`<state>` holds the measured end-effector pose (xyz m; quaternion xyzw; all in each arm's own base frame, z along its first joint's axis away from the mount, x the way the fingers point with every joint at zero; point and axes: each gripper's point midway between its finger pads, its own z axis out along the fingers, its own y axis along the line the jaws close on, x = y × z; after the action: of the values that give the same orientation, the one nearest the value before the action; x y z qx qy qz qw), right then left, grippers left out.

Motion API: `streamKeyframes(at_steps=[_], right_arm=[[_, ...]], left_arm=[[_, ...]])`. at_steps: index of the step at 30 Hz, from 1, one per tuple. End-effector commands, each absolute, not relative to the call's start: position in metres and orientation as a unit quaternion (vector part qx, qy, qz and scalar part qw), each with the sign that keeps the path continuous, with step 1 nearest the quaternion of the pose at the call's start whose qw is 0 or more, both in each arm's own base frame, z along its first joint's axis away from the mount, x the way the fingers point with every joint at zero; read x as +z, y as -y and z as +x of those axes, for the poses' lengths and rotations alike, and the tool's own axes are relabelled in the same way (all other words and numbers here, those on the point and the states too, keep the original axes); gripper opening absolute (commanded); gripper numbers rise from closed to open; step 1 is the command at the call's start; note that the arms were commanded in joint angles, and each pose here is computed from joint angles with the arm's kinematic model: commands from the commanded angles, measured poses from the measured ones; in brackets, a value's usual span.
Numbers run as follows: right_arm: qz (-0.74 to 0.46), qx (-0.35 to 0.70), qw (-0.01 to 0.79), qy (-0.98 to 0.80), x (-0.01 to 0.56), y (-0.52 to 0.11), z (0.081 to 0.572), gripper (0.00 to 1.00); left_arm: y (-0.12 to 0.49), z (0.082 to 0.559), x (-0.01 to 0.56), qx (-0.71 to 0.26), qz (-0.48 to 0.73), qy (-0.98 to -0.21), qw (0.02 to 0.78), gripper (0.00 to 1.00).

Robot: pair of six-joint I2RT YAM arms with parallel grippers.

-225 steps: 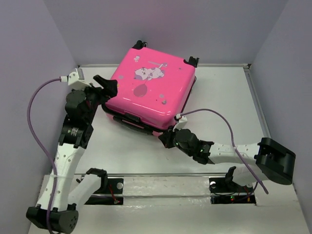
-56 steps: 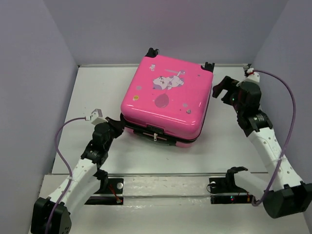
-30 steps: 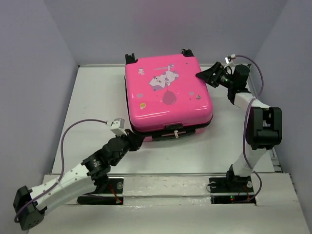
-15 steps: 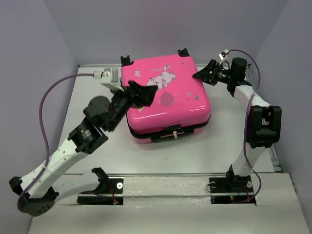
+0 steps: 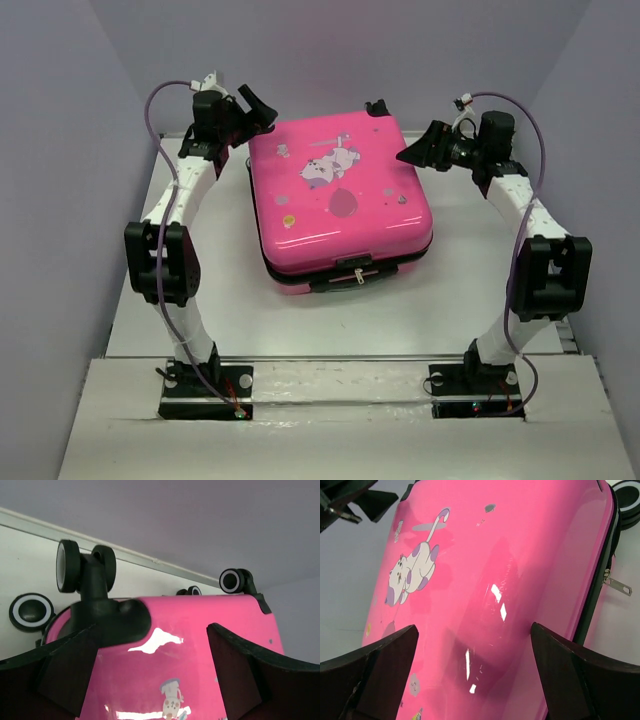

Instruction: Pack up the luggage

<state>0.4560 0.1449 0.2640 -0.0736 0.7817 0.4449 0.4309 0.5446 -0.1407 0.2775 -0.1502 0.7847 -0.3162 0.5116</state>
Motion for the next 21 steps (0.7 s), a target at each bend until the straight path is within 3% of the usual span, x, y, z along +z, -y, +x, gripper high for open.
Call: streamKeyframes(at_steps=[1, 16, 21], right_arm=[[-0.104, 0.438, 0.456, -0.768, 0.286, -0.149, 0.446, 1.0], [-0.094, 0.423, 0.468, -0.77, 0.279, -0.145, 0.444, 1.0], [-0.092, 0.435, 0.459, -0.769, 0.273, -0.147, 0.443, 1.0]], left_arm=[[0.137, 0.561, 0.297, -0.359, -0.144, -0.775, 0.5, 0.99], [0.14, 0.615, 0.22, -0.36, -0.15, -0.808, 0.442, 0.99], [0.157, 0.622, 0.221, -0.401, -0.137, -0.791, 0.441, 0.99]])
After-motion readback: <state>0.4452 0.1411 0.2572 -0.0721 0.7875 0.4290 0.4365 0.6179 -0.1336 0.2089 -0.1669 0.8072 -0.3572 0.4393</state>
